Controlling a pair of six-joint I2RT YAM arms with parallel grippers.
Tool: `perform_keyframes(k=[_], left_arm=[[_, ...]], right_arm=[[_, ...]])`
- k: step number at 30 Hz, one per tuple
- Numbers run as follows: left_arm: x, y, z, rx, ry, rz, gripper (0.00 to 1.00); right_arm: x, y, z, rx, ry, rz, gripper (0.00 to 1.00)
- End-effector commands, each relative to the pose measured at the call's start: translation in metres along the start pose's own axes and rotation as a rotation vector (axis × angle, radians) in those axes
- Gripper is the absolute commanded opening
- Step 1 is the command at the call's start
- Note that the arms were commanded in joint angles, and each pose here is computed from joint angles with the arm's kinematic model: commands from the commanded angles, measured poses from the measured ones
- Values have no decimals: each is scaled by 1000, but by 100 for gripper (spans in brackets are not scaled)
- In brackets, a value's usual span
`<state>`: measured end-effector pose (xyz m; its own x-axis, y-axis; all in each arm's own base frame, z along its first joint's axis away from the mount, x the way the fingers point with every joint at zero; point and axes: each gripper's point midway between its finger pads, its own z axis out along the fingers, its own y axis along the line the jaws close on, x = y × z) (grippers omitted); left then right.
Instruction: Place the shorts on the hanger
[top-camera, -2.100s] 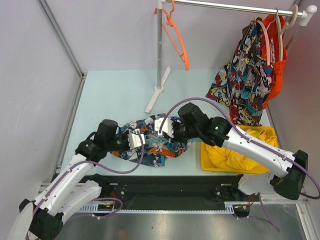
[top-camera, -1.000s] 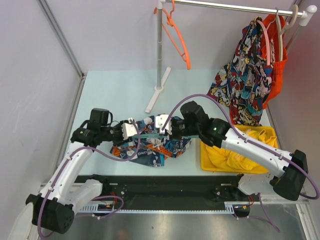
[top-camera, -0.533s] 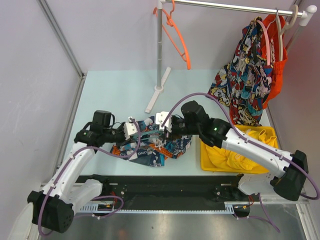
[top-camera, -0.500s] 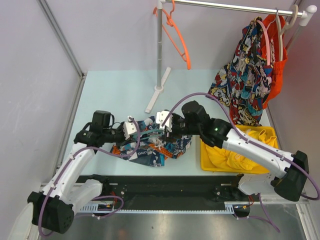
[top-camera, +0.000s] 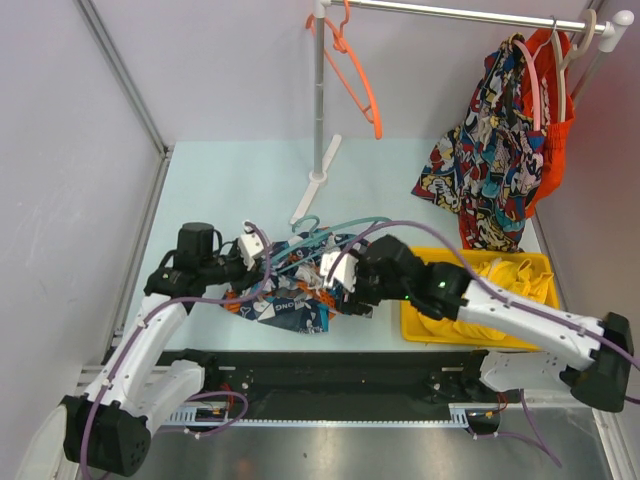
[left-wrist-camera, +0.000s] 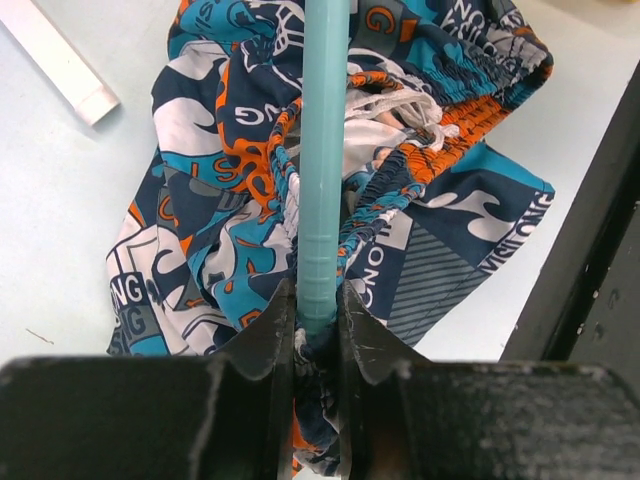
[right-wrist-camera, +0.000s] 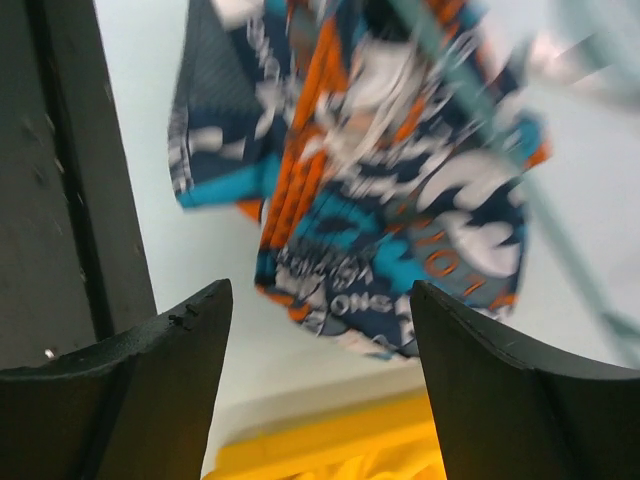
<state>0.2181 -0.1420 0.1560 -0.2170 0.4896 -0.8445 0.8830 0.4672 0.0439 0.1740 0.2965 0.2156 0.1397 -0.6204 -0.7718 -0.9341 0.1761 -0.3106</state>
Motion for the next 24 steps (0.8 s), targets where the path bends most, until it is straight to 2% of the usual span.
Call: perform_keyframes(k=[1,8,15,24], left_arm=[[-20,8,-1,-29,-79,-34,1],[-11,4,0,-36,-90,-49,0],[-12,8,-1,-37,-105,-65,0],[-15,9,-5,-27,-116,-95,0]], right_arm=[[39,-2,27,78,136,-18,76],[54,0,72,67,185,-38,77],[67,15,87,15,229,-70,79],[112,1,90,73,364,-188,71]])
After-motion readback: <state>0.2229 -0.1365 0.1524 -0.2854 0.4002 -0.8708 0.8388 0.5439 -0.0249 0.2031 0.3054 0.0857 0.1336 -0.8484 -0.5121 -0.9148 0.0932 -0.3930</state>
